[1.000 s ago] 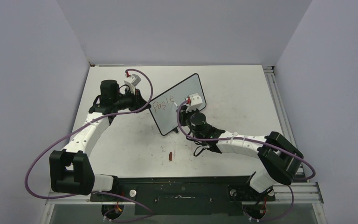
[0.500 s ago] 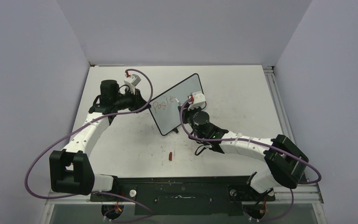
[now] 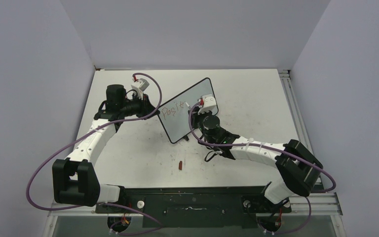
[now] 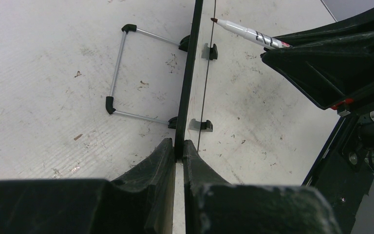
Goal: Write a sentence on the whiteboard
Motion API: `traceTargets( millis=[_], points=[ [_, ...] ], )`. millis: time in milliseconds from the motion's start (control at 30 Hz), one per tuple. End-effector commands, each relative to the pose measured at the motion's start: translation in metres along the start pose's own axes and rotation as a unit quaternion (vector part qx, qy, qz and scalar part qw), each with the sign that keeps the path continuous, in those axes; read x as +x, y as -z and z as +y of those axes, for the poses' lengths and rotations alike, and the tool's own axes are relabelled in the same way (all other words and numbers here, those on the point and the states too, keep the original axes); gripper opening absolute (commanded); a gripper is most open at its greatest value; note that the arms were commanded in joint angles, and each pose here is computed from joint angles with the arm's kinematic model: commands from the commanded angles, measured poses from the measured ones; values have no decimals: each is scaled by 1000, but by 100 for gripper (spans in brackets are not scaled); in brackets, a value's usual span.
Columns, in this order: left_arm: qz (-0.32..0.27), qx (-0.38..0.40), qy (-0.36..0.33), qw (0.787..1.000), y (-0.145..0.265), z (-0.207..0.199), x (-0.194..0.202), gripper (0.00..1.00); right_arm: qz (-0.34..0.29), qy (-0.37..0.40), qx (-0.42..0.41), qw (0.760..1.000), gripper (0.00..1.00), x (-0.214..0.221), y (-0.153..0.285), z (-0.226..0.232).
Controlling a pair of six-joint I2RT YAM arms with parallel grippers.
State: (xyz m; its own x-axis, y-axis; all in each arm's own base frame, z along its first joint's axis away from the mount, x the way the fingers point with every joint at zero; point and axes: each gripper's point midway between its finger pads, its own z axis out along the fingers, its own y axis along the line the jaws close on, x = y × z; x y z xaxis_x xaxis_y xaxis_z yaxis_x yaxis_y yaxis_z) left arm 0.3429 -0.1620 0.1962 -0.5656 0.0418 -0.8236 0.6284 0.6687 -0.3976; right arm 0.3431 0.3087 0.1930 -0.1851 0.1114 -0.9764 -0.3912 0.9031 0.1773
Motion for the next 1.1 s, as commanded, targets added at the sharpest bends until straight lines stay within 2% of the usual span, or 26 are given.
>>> traceTargets(
  millis=[0, 733, 1067],
  points=[
    [-31, 3, -38, 999, 7, -6, -26, 0, -22, -7, -7, 1000, 5, -16, -11, 6],
    [-31, 4, -37, 999, 7, -7, -26, 0, 17, -19, -4, 1000, 5, 21, -4, -3],
    [-31, 3, -37, 999, 7, -6, -25, 0, 22, -19, -1, 1000, 5, 24, -2, -5]
  ],
)
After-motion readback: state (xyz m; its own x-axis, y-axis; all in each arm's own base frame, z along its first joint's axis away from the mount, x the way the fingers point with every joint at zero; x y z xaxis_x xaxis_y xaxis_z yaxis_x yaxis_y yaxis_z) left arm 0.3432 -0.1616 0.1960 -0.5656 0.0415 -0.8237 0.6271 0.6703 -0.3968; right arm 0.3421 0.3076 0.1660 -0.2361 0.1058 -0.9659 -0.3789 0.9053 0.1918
